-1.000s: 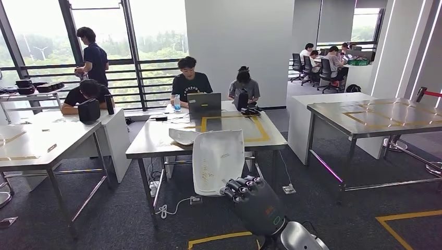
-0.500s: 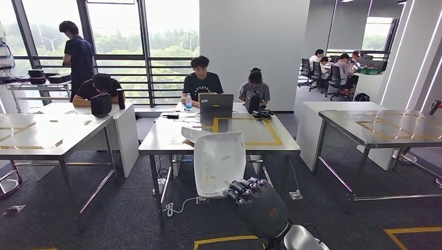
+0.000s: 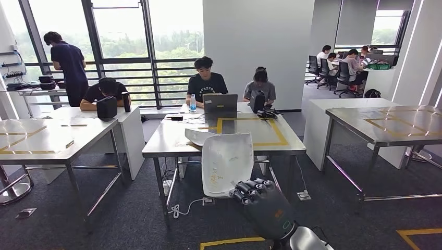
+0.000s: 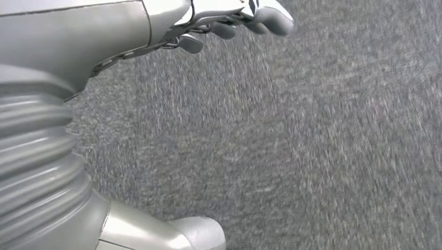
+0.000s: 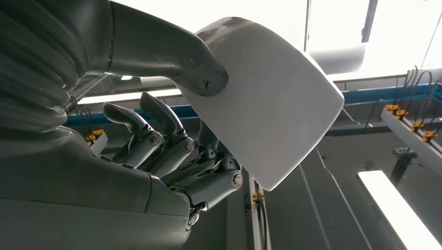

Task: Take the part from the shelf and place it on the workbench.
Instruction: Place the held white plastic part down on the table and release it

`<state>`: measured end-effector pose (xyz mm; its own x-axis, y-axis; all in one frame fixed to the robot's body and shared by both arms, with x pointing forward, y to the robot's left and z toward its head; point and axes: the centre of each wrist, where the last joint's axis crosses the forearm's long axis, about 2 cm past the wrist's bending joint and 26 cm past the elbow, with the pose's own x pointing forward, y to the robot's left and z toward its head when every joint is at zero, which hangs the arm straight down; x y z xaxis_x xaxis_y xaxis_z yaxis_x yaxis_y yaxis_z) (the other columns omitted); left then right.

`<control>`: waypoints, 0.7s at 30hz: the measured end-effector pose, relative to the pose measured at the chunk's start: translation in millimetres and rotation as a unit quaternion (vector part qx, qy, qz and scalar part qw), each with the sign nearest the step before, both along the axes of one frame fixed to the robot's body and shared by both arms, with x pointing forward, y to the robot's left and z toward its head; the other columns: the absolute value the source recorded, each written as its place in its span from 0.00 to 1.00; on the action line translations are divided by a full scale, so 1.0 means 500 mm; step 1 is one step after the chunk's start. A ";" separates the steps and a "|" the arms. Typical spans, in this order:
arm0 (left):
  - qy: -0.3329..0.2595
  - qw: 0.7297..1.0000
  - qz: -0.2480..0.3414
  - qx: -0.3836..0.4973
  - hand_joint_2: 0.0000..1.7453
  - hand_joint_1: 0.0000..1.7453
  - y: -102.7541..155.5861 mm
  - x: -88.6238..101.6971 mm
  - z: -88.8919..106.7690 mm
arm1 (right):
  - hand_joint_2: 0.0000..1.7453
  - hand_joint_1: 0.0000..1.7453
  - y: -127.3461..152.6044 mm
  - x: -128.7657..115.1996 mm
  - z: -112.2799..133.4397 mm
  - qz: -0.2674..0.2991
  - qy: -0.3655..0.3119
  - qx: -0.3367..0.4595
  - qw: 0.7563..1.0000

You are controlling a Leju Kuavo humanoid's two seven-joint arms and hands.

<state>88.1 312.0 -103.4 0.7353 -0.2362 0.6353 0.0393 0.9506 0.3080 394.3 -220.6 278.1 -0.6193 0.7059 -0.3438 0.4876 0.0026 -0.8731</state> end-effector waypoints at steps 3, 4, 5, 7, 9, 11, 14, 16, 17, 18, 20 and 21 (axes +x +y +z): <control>0.002 1.000 0.000 0.000 1.00 0.00 0.002 -0.003 -0.001 | 1.00 1.00 0.000 -0.001 -0.003 0.000 0.002 0.000 1.000; 0.003 1.000 0.000 0.000 1.00 0.00 0.002 -0.003 -0.001 | 1.00 1.00 0.000 -0.002 -0.005 0.000 0.003 0.000 1.000; 0.003 1.000 0.000 -0.001 1.00 0.00 0.002 -0.004 -0.001 | 1.00 1.00 0.000 -0.002 -0.006 0.000 0.004 0.000 1.000; 0.003 1.000 0.000 -0.002 1.00 0.00 0.002 -0.003 -0.001 | 1.00 1.00 0.000 -0.002 -0.005 0.000 0.003 0.000 1.000; 0.002 1.000 0.000 -0.002 1.00 0.00 0.003 -0.002 0.000 | 1.00 1.00 0.000 -0.001 -0.004 0.000 0.002 -0.001 1.000; 0.002 1.000 0.000 -0.002 1.00 0.00 0.003 -0.001 0.000 | 1.00 1.00 0.000 -0.001 -0.004 0.000 0.002 -0.001 1.000; 0.003 1.000 -0.001 -0.003 1.00 0.00 0.003 -0.002 0.000 | 1.00 1.00 0.000 -0.001 -0.003 0.000 0.001 -0.001 1.000; 0.003 1.000 -0.001 -0.003 1.00 0.00 0.003 -0.002 0.000 | 1.00 1.00 0.000 -0.001 -0.004 0.000 0.001 -0.001 1.000; 0.003 1.000 -0.001 -0.003 1.00 0.00 0.002 -0.002 0.000 | 1.00 1.00 -0.001 -0.002 -0.006 -0.001 0.002 -0.001 1.000; 0.003 1.000 -0.001 -0.003 1.00 0.00 0.002 -0.003 -0.001 | 1.00 1.00 -0.001 -0.002 -0.008 -0.001 0.004 -0.002 1.000; 0.004 1.000 -0.001 -0.004 1.00 0.00 0.002 -0.004 -0.001 | 1.00 1.00 -0.002 -0.003 -0.011 -0.001 0.005 -0.002 1.000; 0.004 1.000 -0.001 -0.004 1.00 0.00 0.001 -0.004 -0.001 | 1.00 1.00 -0.002 -0.003 -0.011 -0.001 0.005 -0.002 1.000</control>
<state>86.1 312.7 -103.9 0.7399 -0.2319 0.6315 0.0434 0.9532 0.2993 392.8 -221.5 272.8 -0.6211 0.7060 -0.3403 0.4781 -0.0028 -0.8783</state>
